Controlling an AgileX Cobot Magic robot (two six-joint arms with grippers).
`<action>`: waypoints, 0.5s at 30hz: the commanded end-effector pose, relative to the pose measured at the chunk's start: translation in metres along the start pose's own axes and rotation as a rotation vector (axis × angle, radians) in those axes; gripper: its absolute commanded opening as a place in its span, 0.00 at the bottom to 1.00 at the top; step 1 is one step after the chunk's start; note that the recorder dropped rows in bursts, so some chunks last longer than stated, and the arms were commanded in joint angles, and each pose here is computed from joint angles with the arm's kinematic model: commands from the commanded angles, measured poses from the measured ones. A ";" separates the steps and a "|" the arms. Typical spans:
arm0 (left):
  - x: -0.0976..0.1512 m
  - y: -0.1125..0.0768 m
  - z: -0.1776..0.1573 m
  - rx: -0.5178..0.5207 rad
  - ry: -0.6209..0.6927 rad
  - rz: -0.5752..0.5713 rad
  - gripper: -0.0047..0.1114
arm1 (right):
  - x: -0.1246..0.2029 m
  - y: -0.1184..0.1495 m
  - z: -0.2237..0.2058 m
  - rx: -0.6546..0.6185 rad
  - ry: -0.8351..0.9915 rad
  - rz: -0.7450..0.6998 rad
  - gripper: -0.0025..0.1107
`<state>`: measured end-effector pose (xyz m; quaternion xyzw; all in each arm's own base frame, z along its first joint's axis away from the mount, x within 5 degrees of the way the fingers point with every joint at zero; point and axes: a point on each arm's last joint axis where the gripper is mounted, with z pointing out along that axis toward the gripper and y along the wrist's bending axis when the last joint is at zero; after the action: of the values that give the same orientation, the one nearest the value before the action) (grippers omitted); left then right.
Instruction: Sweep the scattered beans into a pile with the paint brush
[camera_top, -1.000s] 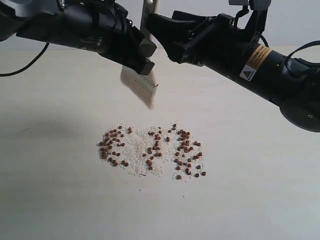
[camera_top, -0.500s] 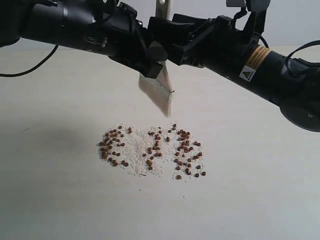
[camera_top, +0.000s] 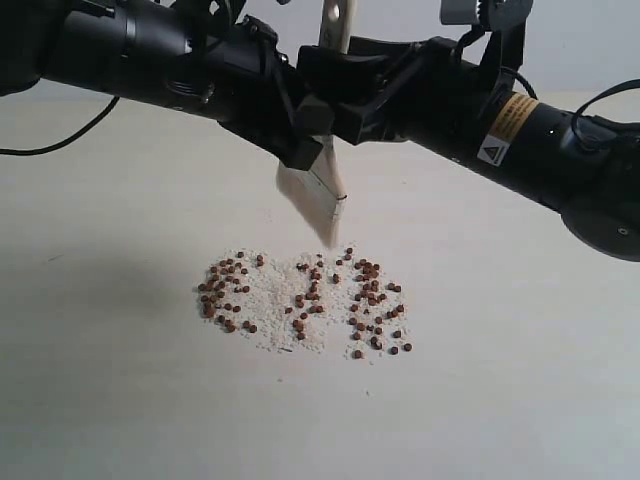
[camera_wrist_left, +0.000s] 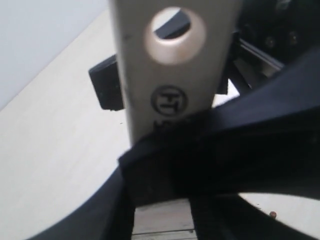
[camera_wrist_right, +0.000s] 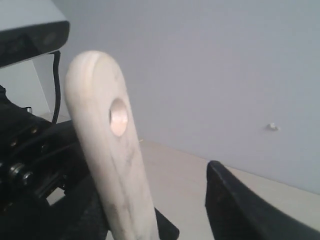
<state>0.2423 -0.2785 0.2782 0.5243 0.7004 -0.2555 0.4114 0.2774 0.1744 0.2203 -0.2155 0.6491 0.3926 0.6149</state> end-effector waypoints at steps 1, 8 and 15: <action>-0.006 -0.001 -0.002 0.005 -0.026 -0.019 0.04 | 0.005 0.002 0.001 -0.022 0.051 -0.032 0.43; -0.007 0.003 -0.003 -0.039 -0.037 -0.007 0.04 | 0.004 0.004 0.001 -0.036 0.049 0.091 0.04; -0.007 0.005 -0.003 -0.059 -0.047 -0.018 0.04 | 0.004 0.002 0.001 -0.018 0.051 0.141 0.02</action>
<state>0.2437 -0.2784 0.2790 0.5231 0.6981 -0.2504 0.4199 0.2784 0.1740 0.2193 -0.1667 0.6690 0.4326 0.5809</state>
